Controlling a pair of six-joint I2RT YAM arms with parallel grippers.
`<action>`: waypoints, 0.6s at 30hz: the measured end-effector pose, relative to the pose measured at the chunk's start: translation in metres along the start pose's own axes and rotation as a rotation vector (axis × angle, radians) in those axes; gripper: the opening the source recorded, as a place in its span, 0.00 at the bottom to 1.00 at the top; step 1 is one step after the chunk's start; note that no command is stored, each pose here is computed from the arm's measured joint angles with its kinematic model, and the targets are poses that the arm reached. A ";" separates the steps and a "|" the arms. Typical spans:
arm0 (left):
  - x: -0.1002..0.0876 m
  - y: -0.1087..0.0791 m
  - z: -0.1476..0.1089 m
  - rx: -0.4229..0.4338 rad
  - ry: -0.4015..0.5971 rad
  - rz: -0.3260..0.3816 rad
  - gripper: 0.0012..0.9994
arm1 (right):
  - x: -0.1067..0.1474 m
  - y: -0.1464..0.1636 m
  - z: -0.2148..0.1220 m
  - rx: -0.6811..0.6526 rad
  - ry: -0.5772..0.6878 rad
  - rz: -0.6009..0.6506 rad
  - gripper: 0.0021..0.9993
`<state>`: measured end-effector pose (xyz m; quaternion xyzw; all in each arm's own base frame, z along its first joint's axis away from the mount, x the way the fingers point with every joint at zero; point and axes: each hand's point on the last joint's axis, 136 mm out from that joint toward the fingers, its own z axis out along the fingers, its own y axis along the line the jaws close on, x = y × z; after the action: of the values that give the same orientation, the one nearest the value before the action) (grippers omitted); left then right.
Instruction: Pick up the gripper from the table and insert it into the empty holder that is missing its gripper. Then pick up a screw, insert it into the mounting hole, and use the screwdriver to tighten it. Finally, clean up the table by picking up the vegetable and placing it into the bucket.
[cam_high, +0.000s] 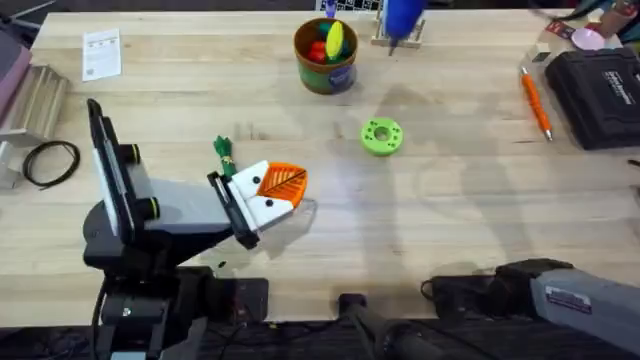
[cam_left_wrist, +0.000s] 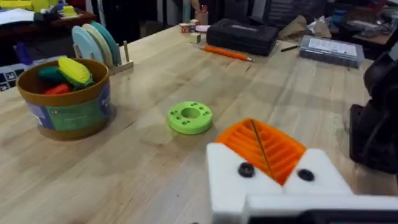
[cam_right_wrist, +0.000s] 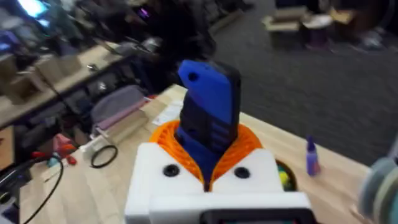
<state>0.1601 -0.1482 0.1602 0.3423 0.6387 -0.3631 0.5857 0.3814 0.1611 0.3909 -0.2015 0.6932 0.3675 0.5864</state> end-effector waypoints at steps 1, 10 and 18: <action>0.000 0.000 0.000 0.000 0.000 0.000 0.00 | 0.002 0.003 0.002 -0.034 -0.024 -0.004 0.02; 0.000 0.000 0.000 0.000 0.000 0.000 0.00 | 0.049 0.071 0.030 -0.352 -0.003 0.011 0.02; 0.000 0.000 0.000 0.000 0.000 0.000 0.00 | 0.058 0.140 0.049 -0.586 -0.068 -0.095 0.02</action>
<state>0.1601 -0.1482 0.1603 0.3424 0.6386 -0.3631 0.5857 0.3013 0.2969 0.3715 -0.3818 0.5272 0.5306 0.5429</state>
